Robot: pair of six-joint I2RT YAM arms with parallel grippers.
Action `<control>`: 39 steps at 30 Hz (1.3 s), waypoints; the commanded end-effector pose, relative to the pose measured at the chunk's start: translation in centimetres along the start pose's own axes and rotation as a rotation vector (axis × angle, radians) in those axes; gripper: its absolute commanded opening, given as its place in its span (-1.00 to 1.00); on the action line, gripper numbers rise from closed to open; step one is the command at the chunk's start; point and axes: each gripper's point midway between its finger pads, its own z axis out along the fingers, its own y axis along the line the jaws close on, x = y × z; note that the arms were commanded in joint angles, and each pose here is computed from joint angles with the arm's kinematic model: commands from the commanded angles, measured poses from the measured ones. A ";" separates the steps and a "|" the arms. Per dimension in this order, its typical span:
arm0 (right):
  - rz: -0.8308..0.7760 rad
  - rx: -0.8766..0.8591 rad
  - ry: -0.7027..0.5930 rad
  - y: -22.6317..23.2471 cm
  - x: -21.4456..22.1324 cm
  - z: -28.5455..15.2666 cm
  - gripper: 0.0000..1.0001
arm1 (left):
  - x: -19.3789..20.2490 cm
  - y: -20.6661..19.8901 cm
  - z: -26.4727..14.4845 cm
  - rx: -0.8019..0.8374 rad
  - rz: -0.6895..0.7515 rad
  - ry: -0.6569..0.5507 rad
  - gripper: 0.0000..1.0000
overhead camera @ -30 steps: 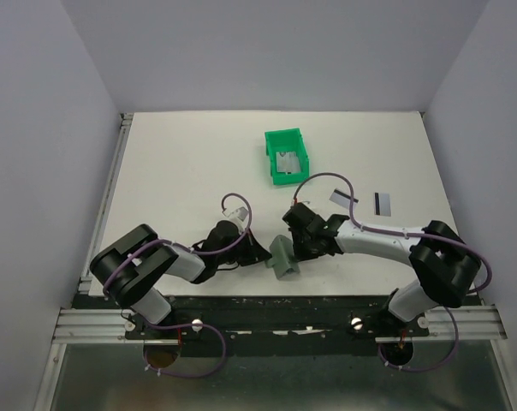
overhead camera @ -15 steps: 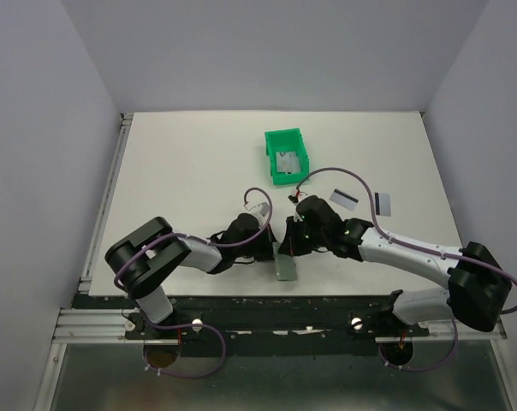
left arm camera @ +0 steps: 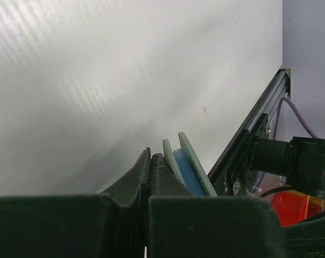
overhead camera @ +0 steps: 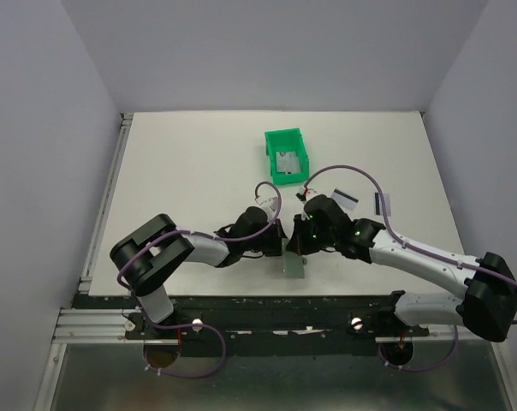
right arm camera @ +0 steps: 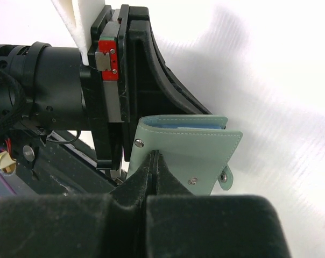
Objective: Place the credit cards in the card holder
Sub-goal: Close the card holder at the corner of the board.
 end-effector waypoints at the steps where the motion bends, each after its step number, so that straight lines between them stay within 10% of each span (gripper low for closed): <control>1: -0.016 -0.053 0.069 1.1 1.4 1.4 -0.98 | 1.2 1.5 -0.5 -0.011 -0.006 -0.016 -1.00; 14: -0.053 -0.123 0.025 2.1 0.8 1.7 -0.57 | 3.2 12.9 -6.3 -0.519 -0.111 -0.109 -0.54; 21: -0.033 0.241 -0.038 -4.2 -0.6 -0.8 -0.46 | -0.1 13.2 -12.7 -0.763 -0.083 -0.264 -0.50; 39: 0.098 0.248 0.082 -6.6 5.7 0.2 -0.60 | 1.8 -0.6 -5.1 -0.104 0.249 -0.114 -0.64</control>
